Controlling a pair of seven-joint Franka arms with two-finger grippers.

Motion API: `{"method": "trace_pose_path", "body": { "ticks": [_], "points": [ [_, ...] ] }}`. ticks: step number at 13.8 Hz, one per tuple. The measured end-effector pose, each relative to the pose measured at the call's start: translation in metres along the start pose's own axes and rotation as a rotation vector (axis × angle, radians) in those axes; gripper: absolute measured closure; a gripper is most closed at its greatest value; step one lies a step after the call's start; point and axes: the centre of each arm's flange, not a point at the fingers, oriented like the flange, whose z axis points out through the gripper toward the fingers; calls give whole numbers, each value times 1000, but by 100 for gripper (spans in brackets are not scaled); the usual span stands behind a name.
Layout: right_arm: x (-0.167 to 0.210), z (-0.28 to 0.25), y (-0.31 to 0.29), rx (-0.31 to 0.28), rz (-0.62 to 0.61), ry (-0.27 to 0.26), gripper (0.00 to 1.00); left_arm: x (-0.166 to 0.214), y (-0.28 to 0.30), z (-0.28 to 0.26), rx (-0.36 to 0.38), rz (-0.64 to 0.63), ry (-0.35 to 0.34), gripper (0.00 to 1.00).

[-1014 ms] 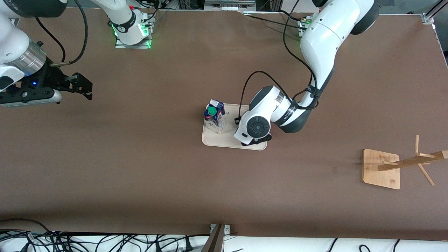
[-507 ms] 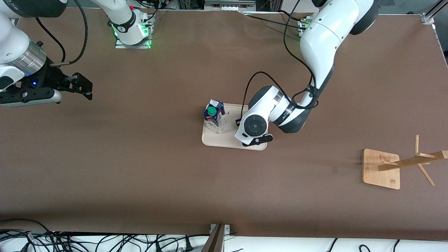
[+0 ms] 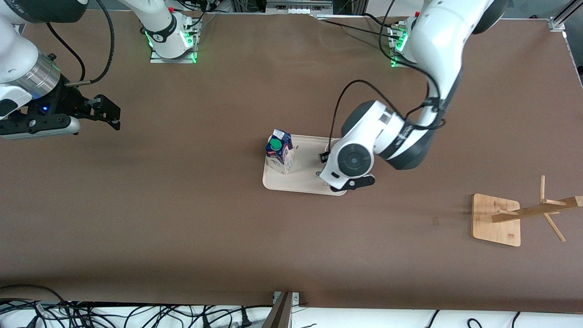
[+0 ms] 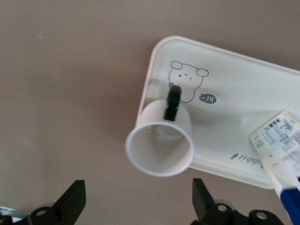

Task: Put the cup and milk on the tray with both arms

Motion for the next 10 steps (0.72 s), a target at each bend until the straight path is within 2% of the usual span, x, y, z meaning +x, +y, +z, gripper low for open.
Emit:
{"method": "trace_pose_path", "body": {
  "ticks": [3, 6, 10],
  "points": [
    [0, 0, 0, 0, 0, 0, 0, -14, -56, -71, -11, 98, 49, 0],
    [0, 0, 0, 0, 0, 0, 0, -12, -128, -130, -56, 160, 127, 0],
    [0, 0, 0, 0, 0, 0, 0, -11, -224, -183, -95, 81, 210, 0]
  ]
}}
